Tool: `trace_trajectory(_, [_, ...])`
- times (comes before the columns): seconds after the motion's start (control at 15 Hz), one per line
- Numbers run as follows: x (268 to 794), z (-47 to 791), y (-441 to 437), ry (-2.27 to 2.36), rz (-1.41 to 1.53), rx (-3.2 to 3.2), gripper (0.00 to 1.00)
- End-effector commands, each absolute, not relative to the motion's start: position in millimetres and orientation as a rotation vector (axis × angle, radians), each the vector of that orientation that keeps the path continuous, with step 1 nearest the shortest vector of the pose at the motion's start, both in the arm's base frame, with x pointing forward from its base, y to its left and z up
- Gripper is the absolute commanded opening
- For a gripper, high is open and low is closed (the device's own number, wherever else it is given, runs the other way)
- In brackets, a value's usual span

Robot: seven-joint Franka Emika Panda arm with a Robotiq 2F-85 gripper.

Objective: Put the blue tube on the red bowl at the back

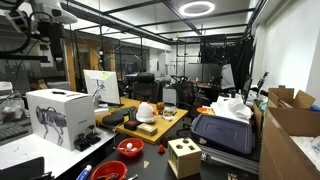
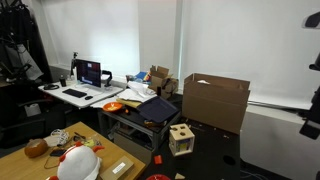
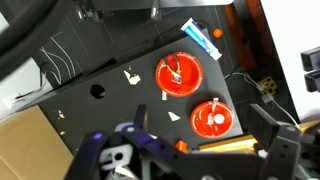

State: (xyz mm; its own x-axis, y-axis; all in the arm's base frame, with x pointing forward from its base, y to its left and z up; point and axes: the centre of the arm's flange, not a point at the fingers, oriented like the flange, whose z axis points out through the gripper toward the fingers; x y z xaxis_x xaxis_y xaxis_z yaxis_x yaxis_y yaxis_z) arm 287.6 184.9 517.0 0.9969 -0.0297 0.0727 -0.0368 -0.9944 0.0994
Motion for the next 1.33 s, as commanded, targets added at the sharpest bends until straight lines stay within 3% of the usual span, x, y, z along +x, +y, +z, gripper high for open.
trace_trajectory(0.0, [316.8, 506.1, 215.5, 0.203, 0.073, 3.057, 1.0])
trace_trajectory(0.73, [381.4, 415.7, 267.1, 0.615, 0.036, 2.902, 1.0])
trace_trajectory(1.27, [413.5, 347.1, 294.6, 0.812, -0.215, 2.867, 1.0])
